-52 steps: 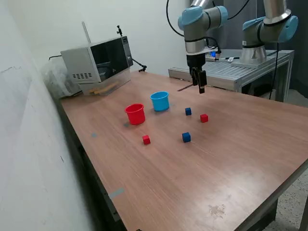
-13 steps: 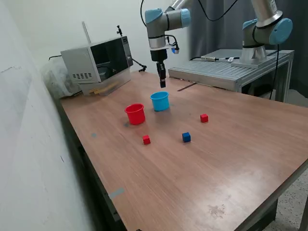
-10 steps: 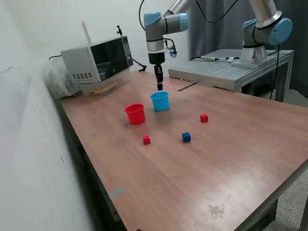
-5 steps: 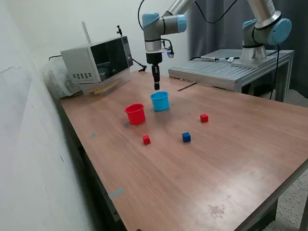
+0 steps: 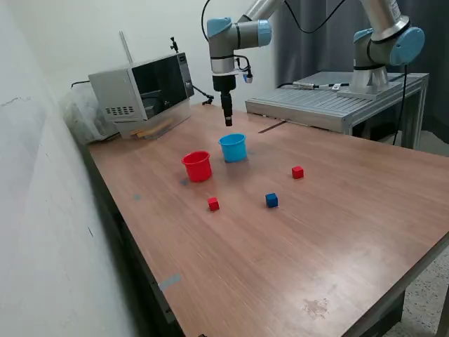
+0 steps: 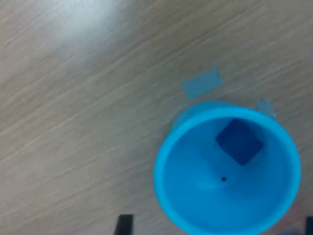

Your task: Place red objects in the red bin, and blue objects in the blue bin.

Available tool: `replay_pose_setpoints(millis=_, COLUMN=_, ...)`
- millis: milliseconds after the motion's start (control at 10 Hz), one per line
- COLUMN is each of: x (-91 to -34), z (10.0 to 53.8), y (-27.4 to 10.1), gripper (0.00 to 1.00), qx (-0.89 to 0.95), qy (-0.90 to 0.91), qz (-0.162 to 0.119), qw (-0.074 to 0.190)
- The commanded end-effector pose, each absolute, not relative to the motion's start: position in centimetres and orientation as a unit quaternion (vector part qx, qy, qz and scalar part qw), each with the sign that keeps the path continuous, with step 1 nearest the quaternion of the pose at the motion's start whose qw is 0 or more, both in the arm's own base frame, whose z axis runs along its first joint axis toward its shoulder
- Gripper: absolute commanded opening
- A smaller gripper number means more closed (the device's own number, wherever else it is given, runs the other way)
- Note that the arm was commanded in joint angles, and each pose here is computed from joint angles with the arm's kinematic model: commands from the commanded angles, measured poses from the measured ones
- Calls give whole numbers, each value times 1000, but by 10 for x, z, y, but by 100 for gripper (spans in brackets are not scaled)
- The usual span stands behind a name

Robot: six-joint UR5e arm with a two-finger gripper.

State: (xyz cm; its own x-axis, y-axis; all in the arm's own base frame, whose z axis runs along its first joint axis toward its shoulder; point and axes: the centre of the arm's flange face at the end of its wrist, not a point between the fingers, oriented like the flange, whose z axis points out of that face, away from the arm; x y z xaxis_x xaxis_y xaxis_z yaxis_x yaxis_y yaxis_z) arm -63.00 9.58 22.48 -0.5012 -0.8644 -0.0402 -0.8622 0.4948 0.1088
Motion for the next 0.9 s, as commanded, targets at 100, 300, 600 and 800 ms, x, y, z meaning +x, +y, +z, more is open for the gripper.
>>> replay_pose_setpoints(millis=100, x=-621, z=298, y=-14, gripper=100, qx=566, qy=-819, qz=-85, qw=49)
replay_pose_setpoints(millis=300, x=-605, z=347, y=-118, gripper=100, qx=610, qy=-786, qz=-79, qw=64)
replay_pose_setpoints(millis=600, x=-590, z=395, y=-224, gripper=100, qx=620, qy=-773, qz=-84, qw=103)
replay_pose_setpoints(millis=800, x=-615, z=370, y=-273, gripper=100, qx=611, qy=-781, qz=-72, qw=102)
